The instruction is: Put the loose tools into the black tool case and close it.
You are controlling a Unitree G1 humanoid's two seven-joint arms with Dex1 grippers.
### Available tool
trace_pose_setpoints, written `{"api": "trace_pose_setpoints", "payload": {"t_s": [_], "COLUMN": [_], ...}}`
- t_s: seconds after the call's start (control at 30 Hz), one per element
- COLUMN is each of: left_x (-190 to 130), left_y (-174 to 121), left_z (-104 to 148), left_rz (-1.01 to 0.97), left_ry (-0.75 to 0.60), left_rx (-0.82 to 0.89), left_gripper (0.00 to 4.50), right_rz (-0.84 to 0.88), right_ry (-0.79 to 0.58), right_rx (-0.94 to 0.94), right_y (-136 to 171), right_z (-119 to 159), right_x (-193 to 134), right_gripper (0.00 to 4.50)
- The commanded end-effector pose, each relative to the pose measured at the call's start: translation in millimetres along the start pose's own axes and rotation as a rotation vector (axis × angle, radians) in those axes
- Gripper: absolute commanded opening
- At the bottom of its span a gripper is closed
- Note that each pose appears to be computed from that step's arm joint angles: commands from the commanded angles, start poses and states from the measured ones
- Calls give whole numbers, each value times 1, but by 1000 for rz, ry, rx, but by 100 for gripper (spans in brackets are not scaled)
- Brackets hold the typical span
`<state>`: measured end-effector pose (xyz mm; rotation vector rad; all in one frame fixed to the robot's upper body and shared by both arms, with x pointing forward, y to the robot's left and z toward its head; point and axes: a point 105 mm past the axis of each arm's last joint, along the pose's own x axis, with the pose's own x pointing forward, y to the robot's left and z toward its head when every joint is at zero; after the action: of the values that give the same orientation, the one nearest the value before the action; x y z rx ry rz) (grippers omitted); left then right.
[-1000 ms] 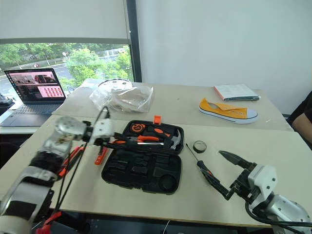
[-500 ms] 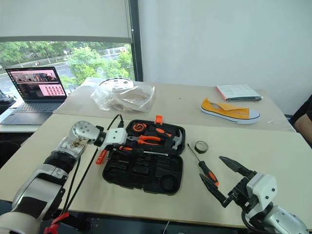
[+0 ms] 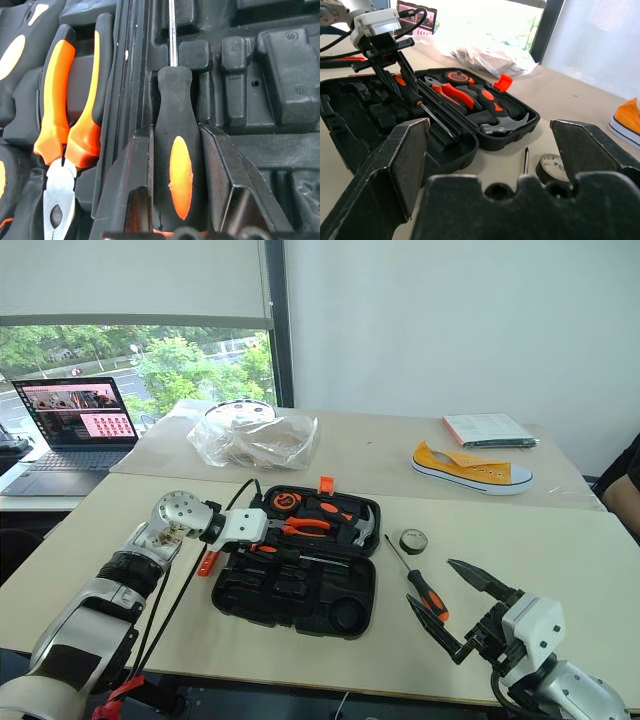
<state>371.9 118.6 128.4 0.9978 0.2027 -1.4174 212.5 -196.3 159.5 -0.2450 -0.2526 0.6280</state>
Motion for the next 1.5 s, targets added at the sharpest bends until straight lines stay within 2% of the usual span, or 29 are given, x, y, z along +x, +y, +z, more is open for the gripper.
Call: {"api": "trace_pose_setpoints", "payload": {"t_s": [0.03,0.1,0.13,0.27,0.33,0.47,0.57,0.63,0.7,0.8,1.3,1.33,1.43,1.5], "left_x": [-3,-4,-4,-14,-21,-27,-18,-10,-4,4,35,32,-1,-25], "left_y": [0,3,5,14,19,22,19,14,12,8,-14,-11,3,-3], "left_z": [-10,-3,4,32,39,34,25,16,11,5,-10,-7,12,17], "left_rz": [-3,20,29,68,91,117,129,122,123,118,84,116,242,269], "left_ry": [89,45,-4,-160,-203,-204,-197,-171,-166,-151,-109,-144,-384,-497], "left_rx": [-9,-33,-41,-42,-49,-64,-111,-127,-158,-163,-277,-265,-272,-272], "left_gripper": [86,187,209,354,354,354,286,206,151,34,34,34,34,86], "right_rz": [5,6,7,14,18,20,18,17,16,14,-2,-2,-9,-12], "right_ry": [-38,-40,-41,-40,-38,-36,-37,-38,-39,-40,-35,-33,-13,18], "right_rx": [-20,-19,-18,-15,-14,-13,-12,-11,-11,-12,-6,-5,20,25], "right_y": [0,0,0,0,0,0,2,3,3,3,3,3,2,2], "right_z": [9,9,8,8,7,6,5,5,5,5,3,3,4,1], "right_x": [2,2,2,2,2,2,3,4,4,5,1,1,-6,-14], "right_gripper": [450,450,450,450,450,450,450,450,450,450,450,450,450,450]}}
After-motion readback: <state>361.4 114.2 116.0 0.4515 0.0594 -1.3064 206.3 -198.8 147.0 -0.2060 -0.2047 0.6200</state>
